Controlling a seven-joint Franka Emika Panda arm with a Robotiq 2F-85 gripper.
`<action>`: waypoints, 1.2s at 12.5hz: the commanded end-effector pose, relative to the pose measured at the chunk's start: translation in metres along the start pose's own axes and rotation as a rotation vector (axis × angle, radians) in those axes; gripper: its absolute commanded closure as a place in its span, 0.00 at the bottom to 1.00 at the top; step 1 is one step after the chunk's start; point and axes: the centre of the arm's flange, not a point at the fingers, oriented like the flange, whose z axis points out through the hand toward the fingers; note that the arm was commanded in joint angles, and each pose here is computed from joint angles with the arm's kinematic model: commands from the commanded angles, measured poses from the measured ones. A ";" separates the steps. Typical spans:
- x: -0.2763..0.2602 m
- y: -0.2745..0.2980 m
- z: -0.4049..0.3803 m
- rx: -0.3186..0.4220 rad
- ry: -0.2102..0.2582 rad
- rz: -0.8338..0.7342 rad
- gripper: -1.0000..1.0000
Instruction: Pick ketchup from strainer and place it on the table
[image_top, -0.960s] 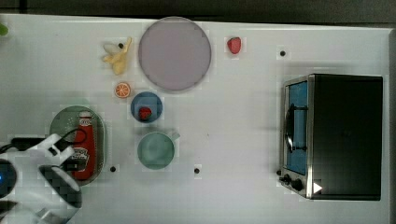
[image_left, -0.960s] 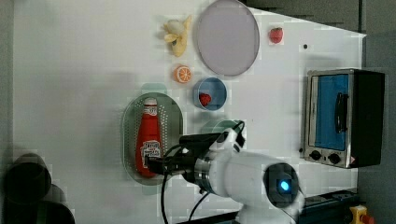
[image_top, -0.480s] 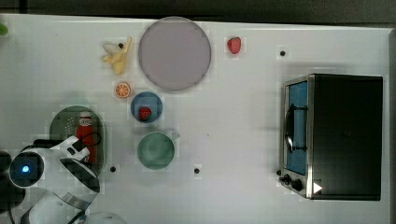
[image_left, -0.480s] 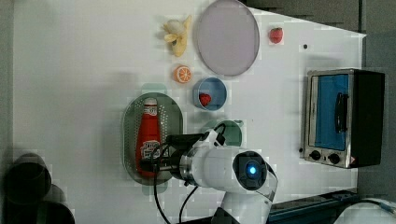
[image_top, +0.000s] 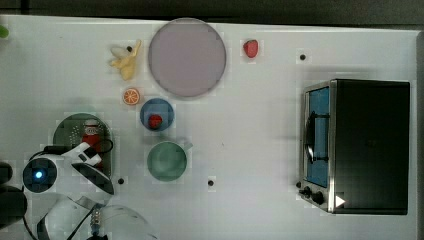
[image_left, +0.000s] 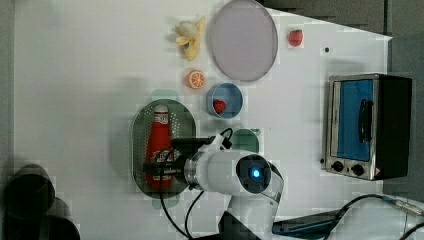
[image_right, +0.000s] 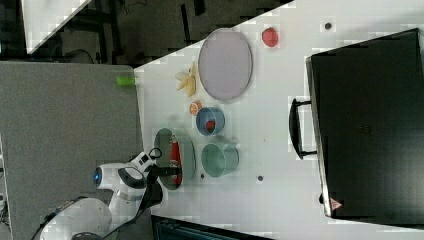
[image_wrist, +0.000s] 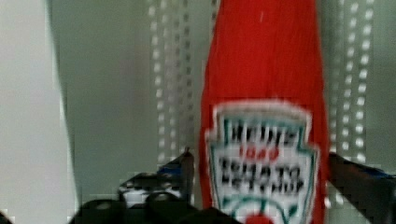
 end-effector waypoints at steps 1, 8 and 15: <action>0.009 -0.016 -0.001 0.011 0.027 0.064 0.29; 0.005 -0.037 -0.078 0.070 0.113 0.088 0.40; 0.022 -0.034 -0.217 0.075 0.103 0.239 0.40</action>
